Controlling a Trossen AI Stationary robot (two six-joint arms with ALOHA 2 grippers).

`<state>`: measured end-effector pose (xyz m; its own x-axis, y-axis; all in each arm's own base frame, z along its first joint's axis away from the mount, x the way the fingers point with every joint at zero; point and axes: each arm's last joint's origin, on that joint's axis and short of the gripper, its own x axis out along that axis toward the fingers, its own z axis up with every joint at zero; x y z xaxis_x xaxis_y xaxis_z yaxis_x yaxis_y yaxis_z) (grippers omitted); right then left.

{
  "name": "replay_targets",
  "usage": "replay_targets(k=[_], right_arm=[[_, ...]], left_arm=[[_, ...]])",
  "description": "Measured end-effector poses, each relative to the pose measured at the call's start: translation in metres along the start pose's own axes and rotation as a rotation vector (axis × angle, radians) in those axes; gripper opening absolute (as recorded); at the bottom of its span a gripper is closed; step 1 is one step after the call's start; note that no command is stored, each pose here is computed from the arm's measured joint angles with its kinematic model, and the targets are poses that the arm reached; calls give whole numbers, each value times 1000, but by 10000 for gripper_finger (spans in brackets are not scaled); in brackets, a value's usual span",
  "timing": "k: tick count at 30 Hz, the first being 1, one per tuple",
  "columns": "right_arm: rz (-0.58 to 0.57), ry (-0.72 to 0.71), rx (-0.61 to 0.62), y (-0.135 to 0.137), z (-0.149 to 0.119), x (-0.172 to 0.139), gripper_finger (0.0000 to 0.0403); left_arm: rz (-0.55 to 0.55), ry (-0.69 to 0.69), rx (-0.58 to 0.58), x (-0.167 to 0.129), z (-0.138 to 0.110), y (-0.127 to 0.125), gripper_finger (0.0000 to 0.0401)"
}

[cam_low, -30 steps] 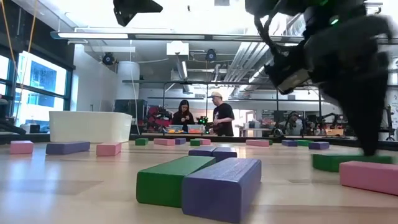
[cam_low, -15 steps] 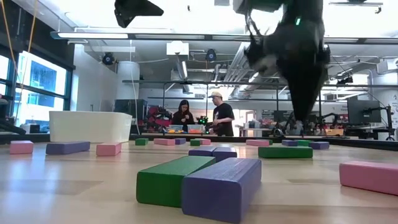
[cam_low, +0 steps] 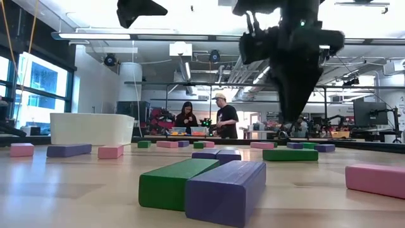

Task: Sort blocks
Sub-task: Put the green block into the black transparent bin

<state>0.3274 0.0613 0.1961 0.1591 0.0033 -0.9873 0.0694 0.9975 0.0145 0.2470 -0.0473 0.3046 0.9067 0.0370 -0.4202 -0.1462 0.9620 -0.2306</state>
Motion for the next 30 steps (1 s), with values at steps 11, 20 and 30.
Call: replay_targets(k=[11, 20, 30], right_arm=[[22, 112, -239, 4, 7, 52, 246], [38, 143, -160, 6, 6, 60, 117], [42, 90, 85, 6, -17, -18, 7]], left_arm=[[33, -22, -56, 0, 1, 1, 217], [-24, -114, -103, -2, 11, -3, 217], [-123, -408, 35, -42, 43, -4, 217]])
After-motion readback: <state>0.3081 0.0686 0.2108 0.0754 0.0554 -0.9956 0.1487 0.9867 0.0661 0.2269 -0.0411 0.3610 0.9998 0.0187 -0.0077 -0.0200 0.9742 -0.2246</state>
